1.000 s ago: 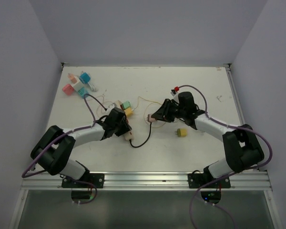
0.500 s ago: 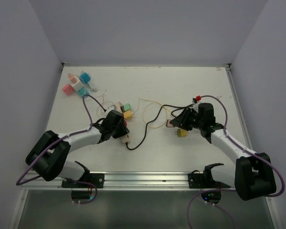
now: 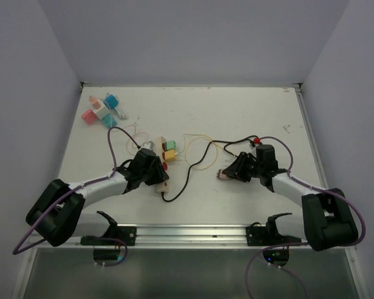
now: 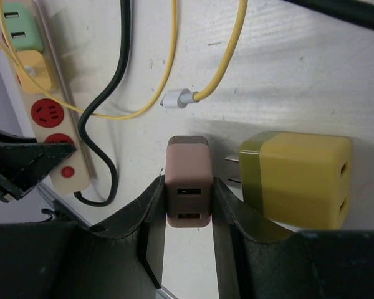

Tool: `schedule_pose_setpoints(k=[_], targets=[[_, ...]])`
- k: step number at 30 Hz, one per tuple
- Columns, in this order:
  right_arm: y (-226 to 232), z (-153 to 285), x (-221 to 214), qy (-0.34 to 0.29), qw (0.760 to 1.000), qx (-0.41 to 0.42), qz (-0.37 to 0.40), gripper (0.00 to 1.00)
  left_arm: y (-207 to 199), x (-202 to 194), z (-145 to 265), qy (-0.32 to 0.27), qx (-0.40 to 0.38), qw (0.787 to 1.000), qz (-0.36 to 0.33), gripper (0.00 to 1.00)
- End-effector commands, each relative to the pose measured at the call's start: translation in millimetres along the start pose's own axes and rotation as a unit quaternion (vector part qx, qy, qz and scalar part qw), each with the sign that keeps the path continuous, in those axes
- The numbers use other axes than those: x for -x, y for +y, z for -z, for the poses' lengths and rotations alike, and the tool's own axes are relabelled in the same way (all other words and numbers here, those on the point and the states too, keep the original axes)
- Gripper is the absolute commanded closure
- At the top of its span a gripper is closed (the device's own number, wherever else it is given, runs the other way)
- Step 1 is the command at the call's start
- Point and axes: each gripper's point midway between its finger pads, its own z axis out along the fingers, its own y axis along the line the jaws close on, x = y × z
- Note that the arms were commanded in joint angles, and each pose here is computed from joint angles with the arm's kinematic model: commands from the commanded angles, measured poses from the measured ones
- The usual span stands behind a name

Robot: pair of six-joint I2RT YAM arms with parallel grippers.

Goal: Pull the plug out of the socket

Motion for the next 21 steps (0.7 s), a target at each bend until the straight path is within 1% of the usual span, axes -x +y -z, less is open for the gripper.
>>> schedule_pose_setpoints(k=[1, 5, 8, 9, 10, 11, 12, 14, 15, 18, 21], targets=[[-9, -6, 31, -0.06, 0.998, -0.027, 0.008, 0.96, -15, 17, 8, -0.035, -0.038, 0.998, -0.033, 1.0], [-18, -1, 50, -0.094, 0.994, -0.047, -0.008, 0.92, -18, 21, 14, -0.046, -0.048, 0.997, -0.038, 1.0], [-21, 4, 63, -0.111, 0.992, -0.063, -0.006, 0.82, -21, 17, 17, -0.041, -0.059, 0.997, -0.04, 1.0], [-23, 5, 62, -0.107, 0.992, -0.067, -0.003, 0.69, -20, 15, 17, -0.038, -0.06, 0.997, -0.041, 1.0], [-17, 7, 65, -0.106, 0.992, -0.061, 0.003, 0.62, -19, 13, 17, -0.035, -0.059, 0.997, -0.041, 1.0], [-14, 10, 65, -0.104, 0.993, -0.06, 0.007, 0.54, -26, 18, 17, -0.045, -0.074, 0.995, -0.043, 1.0], [-12, 12, 66, -0.104, 0.993, -0.057, 0.013, 0.41, -26, 18, 17, -0.045, -0.076, 0.995, -0.044, 1.0], [-3, 17, 71, -0.112, 0.992, -0.051, 0.023, 0.31, -26, 17, 17, -0.043, -0.076, 0.995, -0.045, 1.0], [-4, 23, 66, -0.104, 0.992, -0.059, 0.025, 0.22, -26, 17, 17, -0.044, -0.077, 0.995, -0.046, 1.0], [7, 39, 69, -0.112, 0.991, -0.057, 0.044, 0.12, -28, 19, 19, -0.047, -0.081, 0.994, -0.049, 1.0], [32, 55, 78, -0.122, 0.99, -0.031, 0.068, 0.12, -30, 21, 22, -0.05, -0.082, 0.994, -0.049, 1.0]])
